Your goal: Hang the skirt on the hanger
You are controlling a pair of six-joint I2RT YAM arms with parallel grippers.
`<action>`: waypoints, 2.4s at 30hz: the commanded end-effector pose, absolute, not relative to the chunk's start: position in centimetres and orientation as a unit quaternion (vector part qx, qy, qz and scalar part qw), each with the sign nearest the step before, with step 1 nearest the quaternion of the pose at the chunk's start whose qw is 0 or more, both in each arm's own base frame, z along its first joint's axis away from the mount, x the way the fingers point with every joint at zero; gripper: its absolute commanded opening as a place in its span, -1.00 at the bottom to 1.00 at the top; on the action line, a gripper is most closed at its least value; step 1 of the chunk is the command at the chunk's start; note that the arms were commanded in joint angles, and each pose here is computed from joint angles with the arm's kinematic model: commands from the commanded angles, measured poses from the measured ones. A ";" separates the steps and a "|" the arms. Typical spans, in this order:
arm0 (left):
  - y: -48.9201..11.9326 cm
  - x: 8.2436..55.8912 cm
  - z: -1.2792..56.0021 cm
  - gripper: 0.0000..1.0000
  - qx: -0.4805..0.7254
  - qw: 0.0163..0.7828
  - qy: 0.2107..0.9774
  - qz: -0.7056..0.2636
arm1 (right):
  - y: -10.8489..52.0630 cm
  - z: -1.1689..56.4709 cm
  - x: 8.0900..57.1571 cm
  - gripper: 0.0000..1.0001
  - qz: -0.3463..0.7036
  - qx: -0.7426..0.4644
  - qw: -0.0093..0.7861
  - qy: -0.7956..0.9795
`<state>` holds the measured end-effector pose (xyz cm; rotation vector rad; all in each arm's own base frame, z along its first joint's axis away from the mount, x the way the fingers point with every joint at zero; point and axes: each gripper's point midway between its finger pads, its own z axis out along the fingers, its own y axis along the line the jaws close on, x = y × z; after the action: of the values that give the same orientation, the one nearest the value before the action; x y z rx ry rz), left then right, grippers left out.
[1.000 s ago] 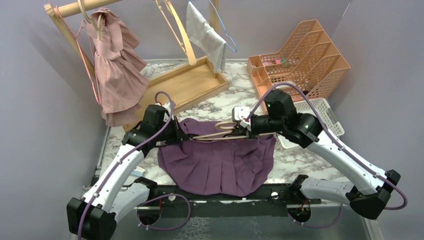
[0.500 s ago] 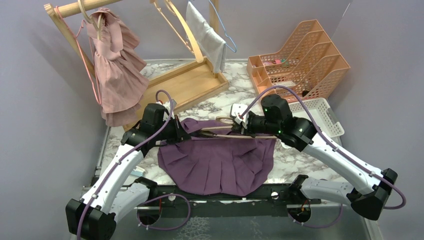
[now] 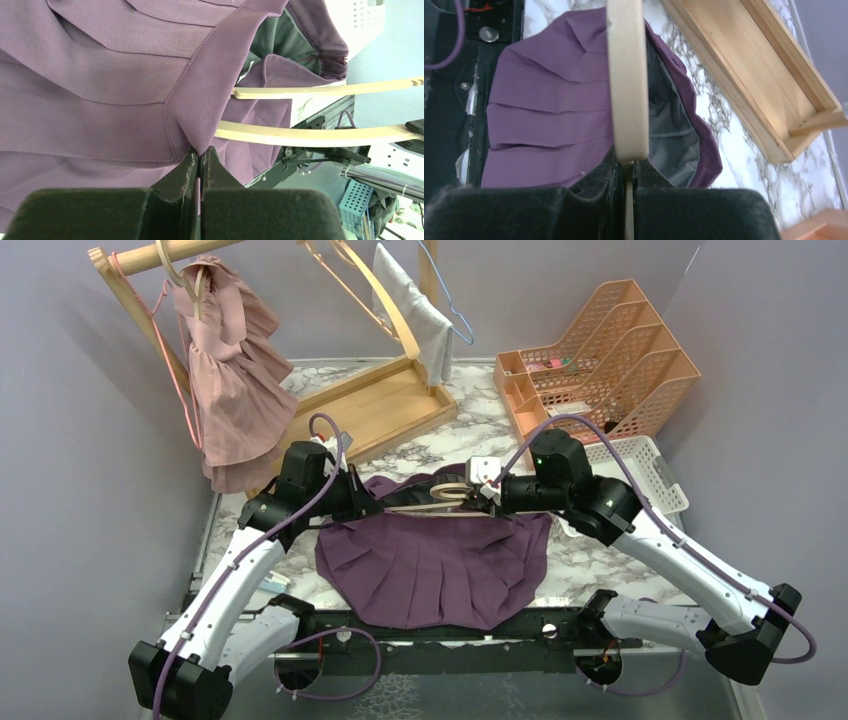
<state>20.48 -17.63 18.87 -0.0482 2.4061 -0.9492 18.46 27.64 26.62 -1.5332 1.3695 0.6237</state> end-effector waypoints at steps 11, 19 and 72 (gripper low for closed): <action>-20.7 18.5 22.7 -1.00 0.046 0.258 0.845 -0.465 | 32.5 27.0 18.4 -0.98 0.348 -0.610 0.515 0.491; -23.1 18.2 23.6 -1.00 0.077 0.262 0.804 -0.528 | 34.5 24.6 19.5 -0.98 0.376 -0.593 0.523 0.484; -23.2 18.7 23.3 -0.12 0.556 0.422 0.612 -0.372 | 35.7 28.7 17.2 -0.98 0.467 -0.565 0.542 0.411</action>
<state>19.89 -21.80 21.20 1.3304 1.6699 -0.8208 18.91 35.37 23.90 -1.3188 1.1557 1.0646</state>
